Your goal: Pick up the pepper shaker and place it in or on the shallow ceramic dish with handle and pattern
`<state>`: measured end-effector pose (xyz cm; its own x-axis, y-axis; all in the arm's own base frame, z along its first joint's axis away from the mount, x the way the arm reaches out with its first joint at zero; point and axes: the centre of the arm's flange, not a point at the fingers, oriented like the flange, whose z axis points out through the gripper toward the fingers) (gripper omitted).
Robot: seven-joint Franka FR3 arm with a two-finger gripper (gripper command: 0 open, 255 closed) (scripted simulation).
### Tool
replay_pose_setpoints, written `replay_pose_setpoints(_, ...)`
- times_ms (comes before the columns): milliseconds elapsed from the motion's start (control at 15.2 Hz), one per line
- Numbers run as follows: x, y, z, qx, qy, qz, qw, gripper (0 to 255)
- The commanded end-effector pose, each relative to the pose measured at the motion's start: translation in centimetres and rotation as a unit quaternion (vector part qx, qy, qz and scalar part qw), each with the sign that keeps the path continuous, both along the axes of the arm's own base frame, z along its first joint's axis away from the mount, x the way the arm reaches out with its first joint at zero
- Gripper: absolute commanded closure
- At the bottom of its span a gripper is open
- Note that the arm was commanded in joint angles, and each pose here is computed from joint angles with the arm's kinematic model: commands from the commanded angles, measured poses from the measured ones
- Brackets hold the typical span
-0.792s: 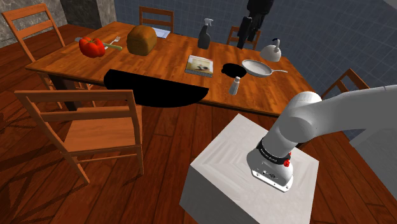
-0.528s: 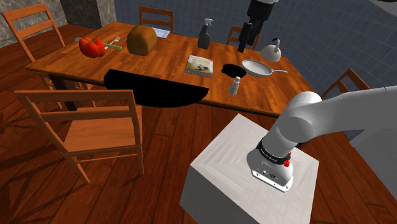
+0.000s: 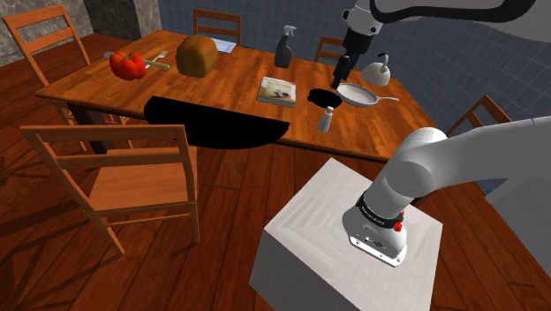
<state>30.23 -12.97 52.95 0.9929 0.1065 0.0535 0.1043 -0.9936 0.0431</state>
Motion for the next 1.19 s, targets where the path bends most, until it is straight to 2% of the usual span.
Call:
replay_pose_setpoints(0, 0.1, -1.7, -2.1, 0.006, -0.002, 0.008, 0.9999, 0)
replay_pose_setpoints(792, 2.2, -12.9, -14.2, 0.045, -0.009, 0.051, 0.9976, 0)
replay_pose_setpoints(1122, 2.4, -12.9, -16.3, 0.045, -0.009, 0.052, 0.9976, 0)
